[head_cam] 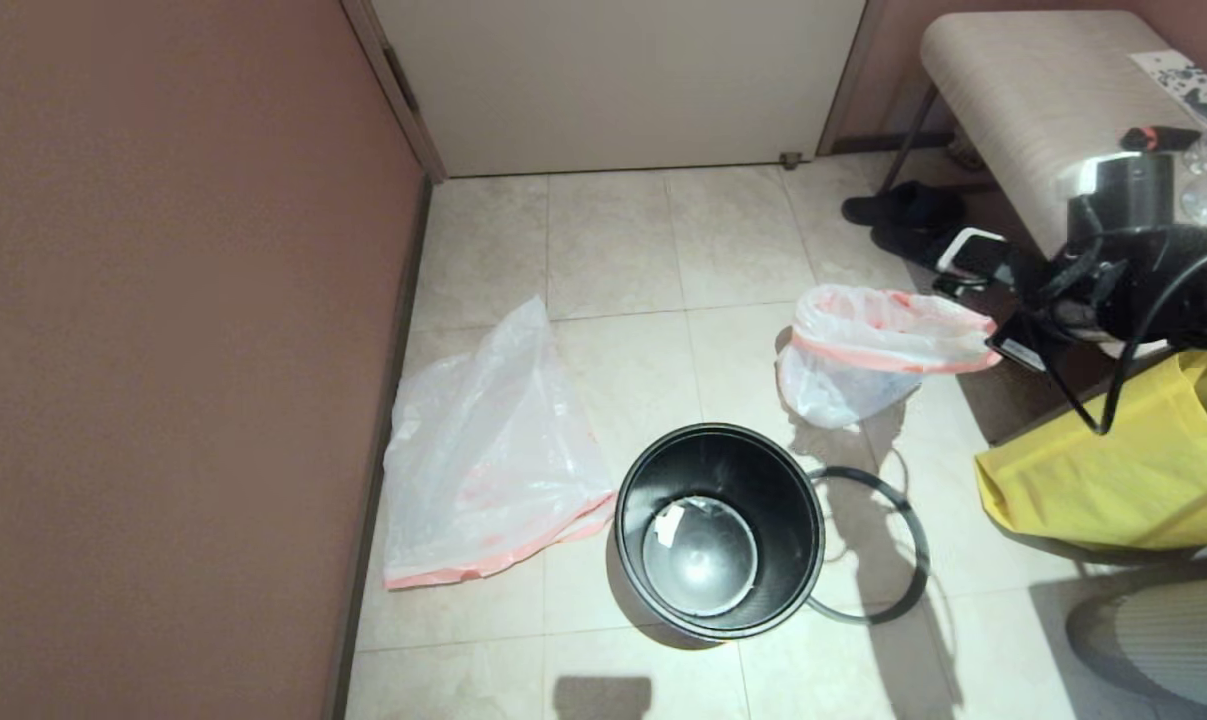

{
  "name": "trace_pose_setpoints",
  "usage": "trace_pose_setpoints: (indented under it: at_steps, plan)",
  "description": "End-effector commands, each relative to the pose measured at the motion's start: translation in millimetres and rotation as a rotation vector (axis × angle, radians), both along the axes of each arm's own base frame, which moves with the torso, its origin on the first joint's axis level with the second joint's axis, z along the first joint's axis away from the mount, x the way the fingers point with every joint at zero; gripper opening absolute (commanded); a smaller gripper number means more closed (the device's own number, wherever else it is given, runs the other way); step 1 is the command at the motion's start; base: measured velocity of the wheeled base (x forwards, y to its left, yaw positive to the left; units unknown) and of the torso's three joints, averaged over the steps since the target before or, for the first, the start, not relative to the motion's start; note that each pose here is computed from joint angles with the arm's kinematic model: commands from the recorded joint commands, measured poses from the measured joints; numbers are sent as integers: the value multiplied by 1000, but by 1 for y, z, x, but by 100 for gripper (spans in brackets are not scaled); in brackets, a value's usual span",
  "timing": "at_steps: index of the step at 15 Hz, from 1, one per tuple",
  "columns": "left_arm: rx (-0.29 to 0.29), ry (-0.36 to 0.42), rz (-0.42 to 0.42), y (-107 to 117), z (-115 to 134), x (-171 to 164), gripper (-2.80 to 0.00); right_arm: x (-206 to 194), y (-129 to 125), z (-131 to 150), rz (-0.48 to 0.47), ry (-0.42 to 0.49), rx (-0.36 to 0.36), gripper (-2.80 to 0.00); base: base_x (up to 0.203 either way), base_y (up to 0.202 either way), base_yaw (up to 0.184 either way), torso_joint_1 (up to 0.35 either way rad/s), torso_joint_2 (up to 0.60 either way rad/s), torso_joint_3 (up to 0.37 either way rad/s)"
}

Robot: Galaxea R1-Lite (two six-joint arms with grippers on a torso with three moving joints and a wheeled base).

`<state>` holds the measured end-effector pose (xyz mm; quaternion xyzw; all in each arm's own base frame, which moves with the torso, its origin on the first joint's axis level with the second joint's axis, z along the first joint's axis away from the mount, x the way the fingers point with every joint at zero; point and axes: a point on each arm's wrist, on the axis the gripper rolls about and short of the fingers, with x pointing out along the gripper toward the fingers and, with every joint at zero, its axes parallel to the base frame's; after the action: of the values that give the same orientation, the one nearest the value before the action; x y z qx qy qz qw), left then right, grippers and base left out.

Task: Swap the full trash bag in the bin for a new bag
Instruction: Pick up a new trash bag

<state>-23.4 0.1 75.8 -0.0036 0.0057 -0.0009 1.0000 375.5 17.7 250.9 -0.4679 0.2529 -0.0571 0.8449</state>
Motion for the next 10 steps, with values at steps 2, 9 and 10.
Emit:
trace_pose_setpoints:
  at_steps: [2,9,10]
  plan:
    - [-1,0,0,0,0,0,-280,-54,3,30,-61,2,227,0,0,0,0,0,0,0]
    - [-1,1,0,0,0,0,-280,-112,11,23,-22,95,704,-280,0,0,0,0,0,0]
    - [-1,1,0,0,0,0,-280,-119,11,23,-16,101,739,-280,0,0,0,0,0,0]
